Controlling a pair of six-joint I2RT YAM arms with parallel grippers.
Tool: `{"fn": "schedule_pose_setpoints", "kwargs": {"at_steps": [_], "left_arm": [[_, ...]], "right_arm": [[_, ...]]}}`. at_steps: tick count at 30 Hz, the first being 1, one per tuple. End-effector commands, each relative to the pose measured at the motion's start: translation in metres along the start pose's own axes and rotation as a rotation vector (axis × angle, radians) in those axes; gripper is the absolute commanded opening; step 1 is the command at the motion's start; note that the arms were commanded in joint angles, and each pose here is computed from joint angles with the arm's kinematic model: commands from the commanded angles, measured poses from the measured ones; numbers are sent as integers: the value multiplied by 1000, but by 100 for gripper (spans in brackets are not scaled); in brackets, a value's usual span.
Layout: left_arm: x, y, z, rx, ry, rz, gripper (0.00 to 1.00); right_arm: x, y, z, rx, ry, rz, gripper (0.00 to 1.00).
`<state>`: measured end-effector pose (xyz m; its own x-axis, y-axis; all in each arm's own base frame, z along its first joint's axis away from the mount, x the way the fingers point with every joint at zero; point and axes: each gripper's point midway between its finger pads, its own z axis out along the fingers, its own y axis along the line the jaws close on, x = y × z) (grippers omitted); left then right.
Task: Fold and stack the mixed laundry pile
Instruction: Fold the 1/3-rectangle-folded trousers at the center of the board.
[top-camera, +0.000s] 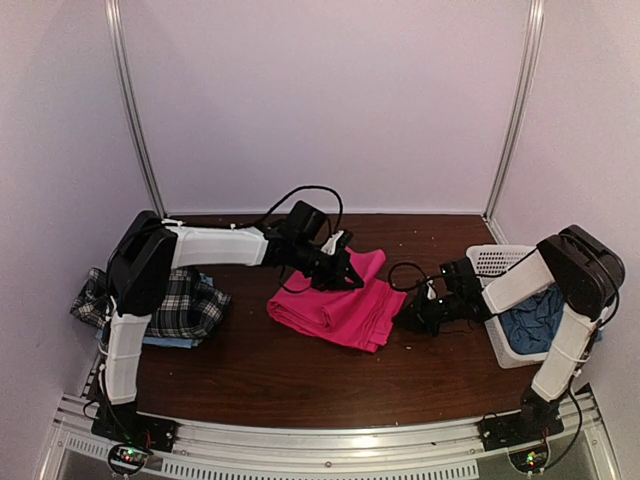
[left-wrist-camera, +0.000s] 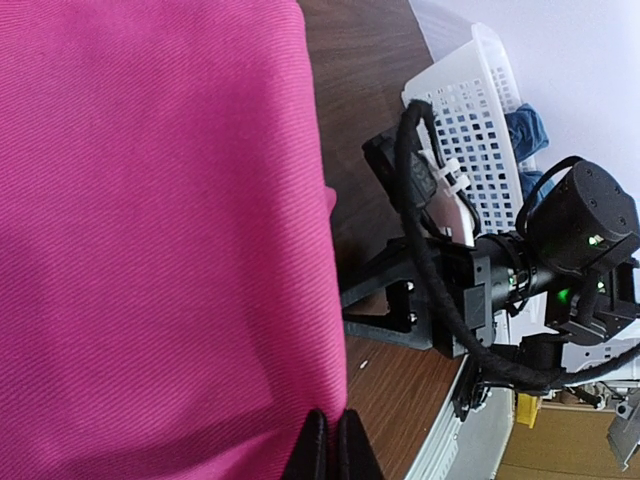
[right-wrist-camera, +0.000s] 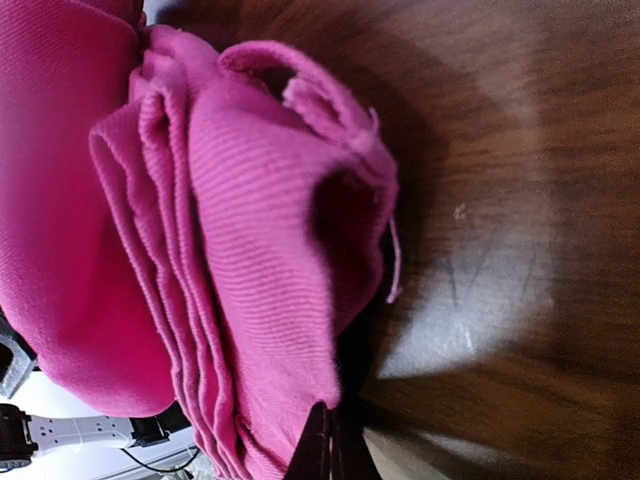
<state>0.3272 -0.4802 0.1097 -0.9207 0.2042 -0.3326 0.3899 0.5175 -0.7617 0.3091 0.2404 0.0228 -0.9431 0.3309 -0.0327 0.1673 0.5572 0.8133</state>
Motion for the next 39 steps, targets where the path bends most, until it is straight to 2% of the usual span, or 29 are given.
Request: {"fn": "schedule_pose_setpoints", "kwargs": {"at_steps": [1,6,17,25,30,35,39], "left_arm": [[-13,-46,-13,83,-32,44,0],[-16,-72,-10,133,-36,48,0],[2,-90,21,204,10,36,0],[19,-67,50,263,40,-57,0],[33,-45,68,308,90,-137,0],[30,-43,62,278,98,-74,26],[14,-55,32,227,59,41,43]], "right_arm": [[1,5,4,-39,-8,-6,0],[-1,9,5,-54,-19,-12,0],[-5,20,7,-95,-30,-24,0],[-5,28,3,-125,-42,-40,0],[-7,40,-9,-130,-67,-58,12],[-16,48,-27,-17,-103,-112,25],[-9,37,-48,134,-91,-103,27]]}}
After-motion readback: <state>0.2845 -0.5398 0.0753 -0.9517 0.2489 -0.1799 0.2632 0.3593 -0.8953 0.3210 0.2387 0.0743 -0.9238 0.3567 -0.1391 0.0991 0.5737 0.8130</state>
